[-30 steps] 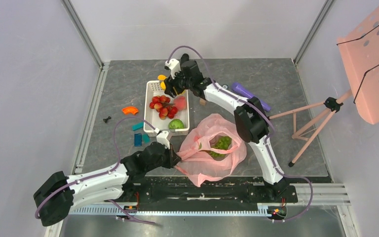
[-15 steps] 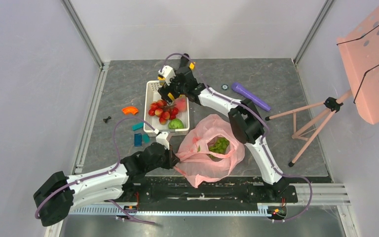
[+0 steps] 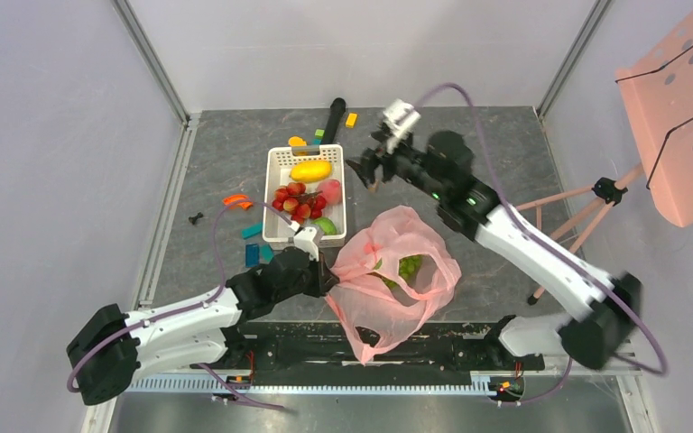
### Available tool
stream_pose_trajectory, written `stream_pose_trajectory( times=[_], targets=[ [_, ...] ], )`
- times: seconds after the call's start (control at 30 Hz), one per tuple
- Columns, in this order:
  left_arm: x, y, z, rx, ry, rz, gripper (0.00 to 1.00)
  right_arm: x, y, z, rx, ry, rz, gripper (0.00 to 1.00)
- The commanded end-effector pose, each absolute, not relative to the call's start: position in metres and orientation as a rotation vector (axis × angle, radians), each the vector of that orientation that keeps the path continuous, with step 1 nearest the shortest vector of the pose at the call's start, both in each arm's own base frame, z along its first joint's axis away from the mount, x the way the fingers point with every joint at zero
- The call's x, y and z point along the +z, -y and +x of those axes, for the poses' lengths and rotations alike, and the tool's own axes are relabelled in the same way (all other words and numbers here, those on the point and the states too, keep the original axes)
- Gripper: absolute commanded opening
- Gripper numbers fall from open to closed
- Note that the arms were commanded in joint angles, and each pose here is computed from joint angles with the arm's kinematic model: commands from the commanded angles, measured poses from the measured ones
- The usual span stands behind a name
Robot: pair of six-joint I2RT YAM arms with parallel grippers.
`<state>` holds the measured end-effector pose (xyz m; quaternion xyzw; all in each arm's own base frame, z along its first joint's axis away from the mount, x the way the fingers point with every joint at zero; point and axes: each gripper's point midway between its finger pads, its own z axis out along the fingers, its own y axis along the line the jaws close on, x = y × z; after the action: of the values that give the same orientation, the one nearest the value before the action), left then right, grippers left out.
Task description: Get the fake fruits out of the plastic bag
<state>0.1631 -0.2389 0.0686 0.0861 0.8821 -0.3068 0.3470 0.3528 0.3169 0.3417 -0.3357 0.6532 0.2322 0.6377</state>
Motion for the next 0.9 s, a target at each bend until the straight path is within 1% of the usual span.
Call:
stream_pose_trajectory(
  times=[0.0, 0.03, 0.1, 0.17, 0.23, 0.33, 0.43, 0.53, 0.6, 0.63, 0.77, 0.87],
  targets=[
    [0.104, 0.263, 0.175, -0.867, -2.196, 0.288, 0.02, 0.319, -0.287, 0.29, 0.66, -1.57, -0.715, 0.69],
    [0.108, 0.267, 0.176, -0.881, -2.19, 0.291, 0.02, 0.309, -0.28, 0.274, 0.687, -1.603, -0.719, 0.63],
    [0.115, 0.274, 0.178, -0.903, -2.182, 0.298, 0.02, 0.306, -0.268, 0.244, 0.754, -1.613, -0.732, 0.52],
    [0.121, 0.281, 0.181, -0.921, -2.177, 0.291, 0.02, 0.302, -0.26, 0.215, 0.827, -1.616, -0.767, 0.46],
    [0.127, 0.289, 0.184, -0.944, -2.171, 0.282, 0.02, 0.299, -0.253, 0.188, 0.906, -1.608, -0.793, 0.43],
    [0.132, 0.298, 0.188, -0.965, -2.17, 0.269, 0.02, 0.297, -0.248, 0.149, 1.051, -1.558, -0.853, 0.43],
    [0.135, 0.304, 0.192, -0.968, -2.175, 0.27, 0.02, 0.281, -0.244, 0.123, 1.147, -1.557, -0.898, 0.41],
    [0.136, 0.311, 0.195, -0.967, -2.191, 0.278, 0.02, 0.258, -0.246, 0.109, 1.221, -1.602, -0.928, 0.32],
    [0.135, 0.316, 0.197, -0.961, -2.203, 0.282, 0.02, 0.24, -0.248, 0.107, 1.239, -1.654, -0.933, 0.24],
    [0.134, 0.319, 0.196, -0.973, -2.213, 0.292, 0.02, 0.231, -0.248, 0.108, 1.232, -1.685, -0.93, 0.22],
    [0.131, 0.326, 0.196, -0.981, -2.241, 0.296, 0.02, 0.2, -0.246, 0.119, 1.135, -1.811, -0.901, 0.17],
    [0.127, 0.329, 0.195, -0.98, -2.253, 0.303, 0.02, 0.175, -0.234, 0.139, 0.973, -1.931, -0.818, 0.15]
  ],
)
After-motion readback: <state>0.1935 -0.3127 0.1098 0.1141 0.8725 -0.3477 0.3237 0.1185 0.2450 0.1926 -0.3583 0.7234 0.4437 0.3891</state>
